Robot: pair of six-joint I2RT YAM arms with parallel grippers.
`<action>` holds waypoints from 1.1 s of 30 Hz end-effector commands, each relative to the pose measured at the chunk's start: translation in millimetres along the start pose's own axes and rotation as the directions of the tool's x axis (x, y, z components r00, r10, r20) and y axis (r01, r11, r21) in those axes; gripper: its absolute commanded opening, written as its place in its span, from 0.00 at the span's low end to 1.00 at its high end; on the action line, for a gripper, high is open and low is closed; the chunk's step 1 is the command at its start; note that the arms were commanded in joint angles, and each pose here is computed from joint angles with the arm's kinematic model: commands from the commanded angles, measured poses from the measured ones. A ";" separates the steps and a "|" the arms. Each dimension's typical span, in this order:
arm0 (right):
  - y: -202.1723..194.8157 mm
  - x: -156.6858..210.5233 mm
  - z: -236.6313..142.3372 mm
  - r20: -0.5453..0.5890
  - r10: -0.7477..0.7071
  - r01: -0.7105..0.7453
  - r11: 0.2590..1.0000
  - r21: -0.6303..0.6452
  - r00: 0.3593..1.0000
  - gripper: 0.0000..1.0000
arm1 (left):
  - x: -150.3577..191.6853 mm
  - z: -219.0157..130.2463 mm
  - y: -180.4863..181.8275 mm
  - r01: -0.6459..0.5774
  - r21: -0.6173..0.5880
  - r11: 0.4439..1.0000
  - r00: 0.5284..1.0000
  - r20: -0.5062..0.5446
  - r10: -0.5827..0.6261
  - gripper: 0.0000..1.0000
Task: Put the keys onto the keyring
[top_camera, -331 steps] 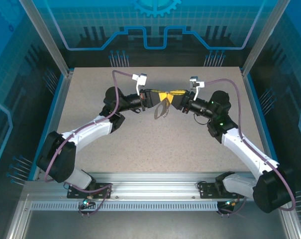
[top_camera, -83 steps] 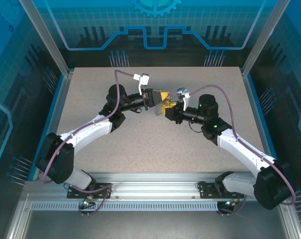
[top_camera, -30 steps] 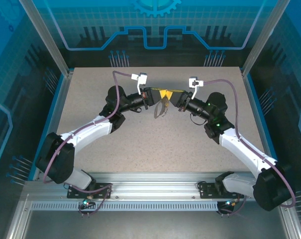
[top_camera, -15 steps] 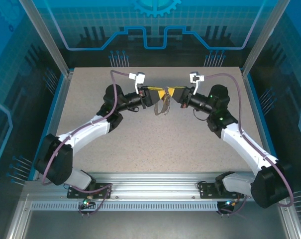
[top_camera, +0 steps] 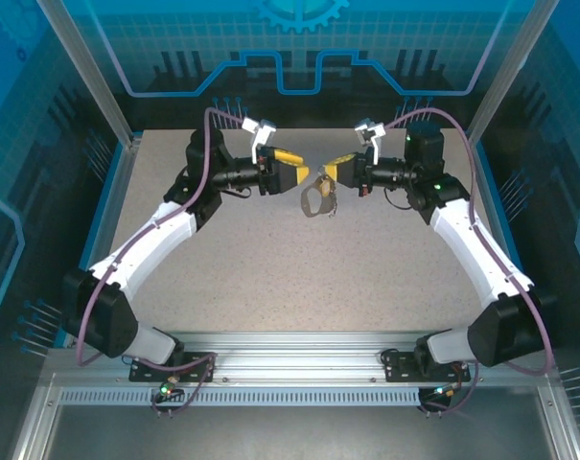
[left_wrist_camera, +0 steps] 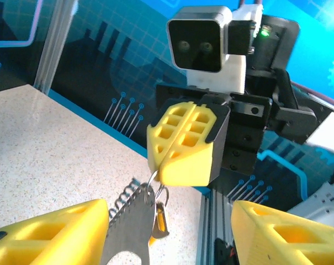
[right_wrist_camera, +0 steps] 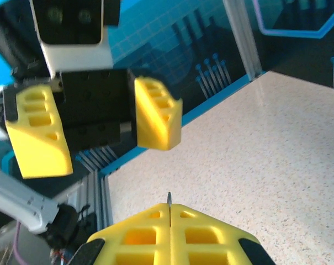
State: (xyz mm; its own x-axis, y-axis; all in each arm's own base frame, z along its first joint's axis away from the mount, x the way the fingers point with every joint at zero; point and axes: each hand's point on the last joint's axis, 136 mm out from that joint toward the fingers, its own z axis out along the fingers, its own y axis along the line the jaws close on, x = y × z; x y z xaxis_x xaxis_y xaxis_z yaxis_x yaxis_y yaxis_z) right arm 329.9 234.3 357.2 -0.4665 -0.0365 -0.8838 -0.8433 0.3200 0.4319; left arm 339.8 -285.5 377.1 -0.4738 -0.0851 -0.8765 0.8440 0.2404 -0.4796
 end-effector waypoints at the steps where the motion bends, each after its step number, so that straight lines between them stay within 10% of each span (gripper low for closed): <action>1: 17.0 9.0 -2.5 -0.071 -0.024 0.015 0.993 -0.119 0.997 0.00 | 16.5 2.0 0.8 0.012 0.053 0.999 0.993 -0.120 -0.005 0.61; 33: 6.4 11.6 7.6 -0.089 -0.005 -0.008 0.989 -0.148 0.996 0.00 | 36.1 26.0 4.2 0.066 0.145 0.987 0.971 -0.235 -0.030 0.37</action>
State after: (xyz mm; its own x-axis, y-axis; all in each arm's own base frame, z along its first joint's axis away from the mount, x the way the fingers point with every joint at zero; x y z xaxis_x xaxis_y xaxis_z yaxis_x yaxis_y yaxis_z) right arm 321.9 242.5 333.3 -0.5137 -0.1336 -0.8475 -0.8499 0.2145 0.4813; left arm 337.8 -308.8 333.1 -0.5776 0.1276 -0.8063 0.8156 0.1322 -0.5633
